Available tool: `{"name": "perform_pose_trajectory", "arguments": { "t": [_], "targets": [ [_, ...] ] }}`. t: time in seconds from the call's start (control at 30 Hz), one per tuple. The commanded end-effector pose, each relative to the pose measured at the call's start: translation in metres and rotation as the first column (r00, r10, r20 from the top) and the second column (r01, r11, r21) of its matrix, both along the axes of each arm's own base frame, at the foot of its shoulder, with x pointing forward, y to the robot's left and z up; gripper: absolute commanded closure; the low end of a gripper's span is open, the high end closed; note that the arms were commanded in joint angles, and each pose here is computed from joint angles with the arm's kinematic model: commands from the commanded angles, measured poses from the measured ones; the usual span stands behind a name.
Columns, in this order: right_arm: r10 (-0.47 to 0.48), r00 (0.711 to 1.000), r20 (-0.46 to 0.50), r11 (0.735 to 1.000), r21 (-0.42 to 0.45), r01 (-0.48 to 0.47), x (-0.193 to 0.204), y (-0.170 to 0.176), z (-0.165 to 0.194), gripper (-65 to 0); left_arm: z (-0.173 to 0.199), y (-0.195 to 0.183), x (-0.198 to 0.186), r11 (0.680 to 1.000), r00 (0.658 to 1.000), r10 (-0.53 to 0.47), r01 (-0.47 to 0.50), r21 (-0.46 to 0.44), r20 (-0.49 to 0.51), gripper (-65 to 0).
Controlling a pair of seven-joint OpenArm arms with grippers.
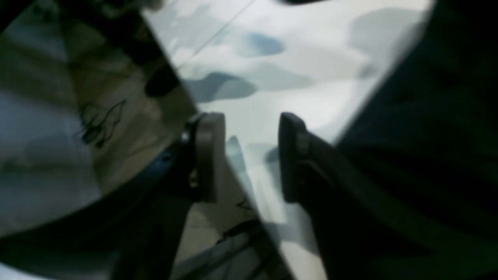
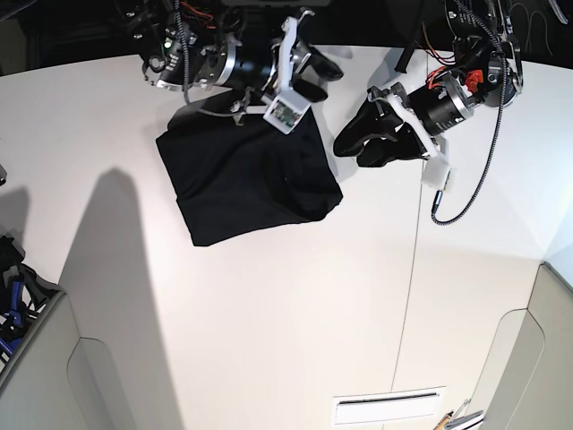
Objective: Fold the T-shirt properly
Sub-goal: 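Fold the strip's other end over with the right gripper toward the left gripper, then grasp opposite sides of the folded black bundle with both grippers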
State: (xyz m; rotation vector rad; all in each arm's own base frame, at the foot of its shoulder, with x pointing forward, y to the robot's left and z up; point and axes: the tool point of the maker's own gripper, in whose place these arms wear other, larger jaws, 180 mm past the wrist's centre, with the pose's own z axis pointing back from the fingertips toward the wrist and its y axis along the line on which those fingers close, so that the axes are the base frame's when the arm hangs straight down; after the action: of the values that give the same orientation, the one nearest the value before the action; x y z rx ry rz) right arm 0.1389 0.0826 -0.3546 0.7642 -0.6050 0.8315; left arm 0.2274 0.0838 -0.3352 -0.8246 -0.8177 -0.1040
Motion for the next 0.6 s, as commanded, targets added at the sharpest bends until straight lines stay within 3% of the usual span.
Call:
{"name": "perform_pose_trajectory", "arguments": {
  "t": [0.0, 0.17, 0.23, 0.3, 0.37, 0.47, 0.57],
  "targets": [
    [0.009, 1.000, 0.022, 0.999, 0.044, -0.010, 0.000, 0.007, 0.012, -22.0, 0.012, 0.000, 0.005, 1.000, 0.999, 0.007, -0.006, -0.023, 0.046, -39.0],
    [-0.017, 0.997, 0.077, 0.999, 0.037, 0.014, 0.012, 0.001, 0.023, -22.0, 0.015, 0.000, 0.007, 0.999, 0.998, 0.015, -0.014, -0.034, 0.057, -38.4],
    [-0.056, 0.990, 0.130, 0.998, 0.050, 0.049, 0.024, -0.007, 0.038, -19.7, 0.020, -0.002, 0.006, 0.998, 0.998, 0.011, -0.007, -0.065, 0.063, -29.0],
    [-0.114, 0.973, 0.201, 0.992, 0.075, 0.101, 0.041, -0.020, 0.059, -11.2, 0.031, -0.008, 0.004, 0.993, 0.997, -0.011, 0.019, -0.118, 0.072, -13.8],
    [-0.191, 0.942, 0.277, 0.980, 0.106, 0.167, 0.060, -0.037, 0.082, 0.0, 0.044, -0.013, 0.003, 0.987, 0.995, -0.026, 0.042, -0.156, 0.100, -9.4],
    [-0.293, 0.880, 0.375, 0.956, 0.096, 0.278, 0.093, -0.071, 0.099, 0.0, 0.063, -0.023, 0.002, 0.985, 0.986, -0.059, 0.083, -0.151, 0.158, -8.4],
    [-0.403, 0.818, 0.411, 0.907, 0.059, 0.417, 0.124, -0.112, 0.098, 0.0, 0.071, -0.045, -0.004, 0.980, 0.974, -0.127, 0.152, -0.129, 0.188, -4.8]
  ]
}}
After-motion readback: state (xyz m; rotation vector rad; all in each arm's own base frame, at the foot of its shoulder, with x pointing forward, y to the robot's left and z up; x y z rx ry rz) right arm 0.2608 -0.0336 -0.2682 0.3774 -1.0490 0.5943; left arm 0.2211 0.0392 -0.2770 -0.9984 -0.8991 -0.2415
